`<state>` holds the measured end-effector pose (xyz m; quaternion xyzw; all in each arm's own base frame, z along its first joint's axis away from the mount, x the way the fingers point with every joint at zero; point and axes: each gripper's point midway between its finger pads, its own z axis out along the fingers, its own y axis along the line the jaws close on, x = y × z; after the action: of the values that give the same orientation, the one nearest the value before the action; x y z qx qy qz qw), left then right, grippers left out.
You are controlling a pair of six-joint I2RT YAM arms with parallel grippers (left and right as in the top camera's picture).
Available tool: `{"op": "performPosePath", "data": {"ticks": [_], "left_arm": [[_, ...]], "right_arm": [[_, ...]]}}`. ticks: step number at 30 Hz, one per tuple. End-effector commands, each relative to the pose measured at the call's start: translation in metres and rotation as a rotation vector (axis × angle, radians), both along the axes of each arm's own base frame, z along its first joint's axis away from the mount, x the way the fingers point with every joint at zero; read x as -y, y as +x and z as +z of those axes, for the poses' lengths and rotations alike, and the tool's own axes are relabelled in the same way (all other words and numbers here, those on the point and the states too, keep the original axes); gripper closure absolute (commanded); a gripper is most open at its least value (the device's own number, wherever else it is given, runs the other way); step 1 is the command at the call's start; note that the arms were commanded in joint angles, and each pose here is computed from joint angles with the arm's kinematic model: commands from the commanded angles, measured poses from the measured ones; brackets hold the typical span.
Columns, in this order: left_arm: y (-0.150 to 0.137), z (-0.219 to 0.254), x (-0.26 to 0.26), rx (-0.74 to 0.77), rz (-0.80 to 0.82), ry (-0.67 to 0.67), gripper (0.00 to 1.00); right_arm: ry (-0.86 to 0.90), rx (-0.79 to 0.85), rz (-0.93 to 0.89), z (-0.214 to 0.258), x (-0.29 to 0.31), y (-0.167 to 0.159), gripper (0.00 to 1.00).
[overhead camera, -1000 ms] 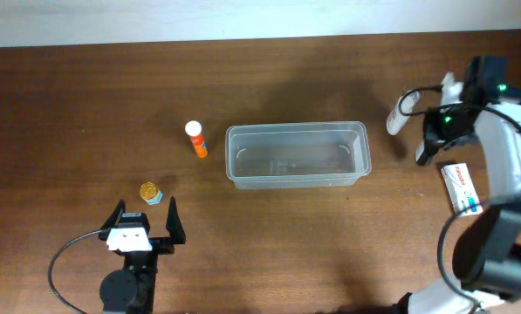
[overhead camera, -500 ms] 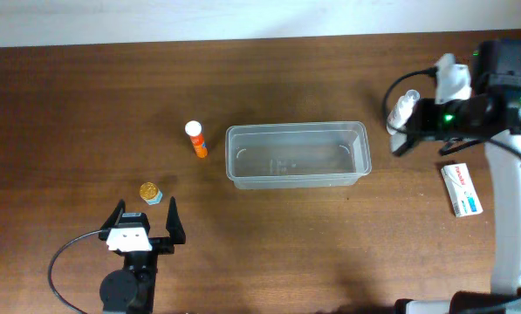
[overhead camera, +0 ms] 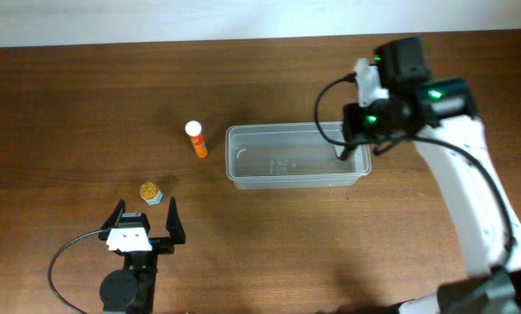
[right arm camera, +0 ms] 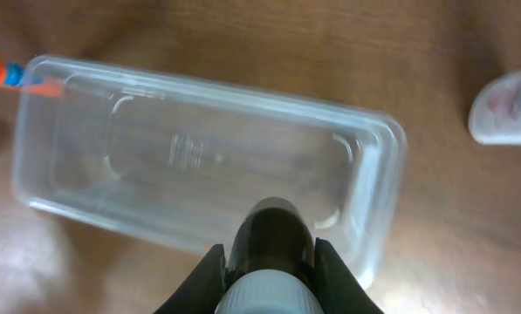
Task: Pack container
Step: 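Carry the brown bottle over the container and lower it inside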
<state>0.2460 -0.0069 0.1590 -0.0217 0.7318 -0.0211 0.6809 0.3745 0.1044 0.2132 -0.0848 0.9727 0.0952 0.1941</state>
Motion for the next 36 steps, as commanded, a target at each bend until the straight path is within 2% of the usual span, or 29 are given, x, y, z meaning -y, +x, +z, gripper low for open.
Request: {"op": "performPosePath", "data": {"ticks": [1,6,13,26,36], "left_arm": [[0.0,0.0,-0.003,0.003,0.015,0.016,0.01],[0.0,0.0,-0.003,0.003,0.015,0.016,0.01],[0.0,0.0,-0.003,0.003,0.015,0.016,0.01],[0.0,0.0,-0.003,0.003,0.015,0.016,0.01],[0.0,0.0,-0.003,0.003,0.015,0.016,0.01]], "right_arm": [[-0.055,0.002,-0.044,-0.016,-0.006,0.018,0.77],[-0.125,-0.028,-0.119,-0.051,-0.001,0.04,0.77],[-0.148,-0.102,-0.138,-0.086,0.0,0.045,0.77],[-0.151,-0.096,-0.232,-0.089,0.021,0.052,0.77],[-0.161,-0.156,-0.253,-0.115,0.035,0.039,0.77]]}}
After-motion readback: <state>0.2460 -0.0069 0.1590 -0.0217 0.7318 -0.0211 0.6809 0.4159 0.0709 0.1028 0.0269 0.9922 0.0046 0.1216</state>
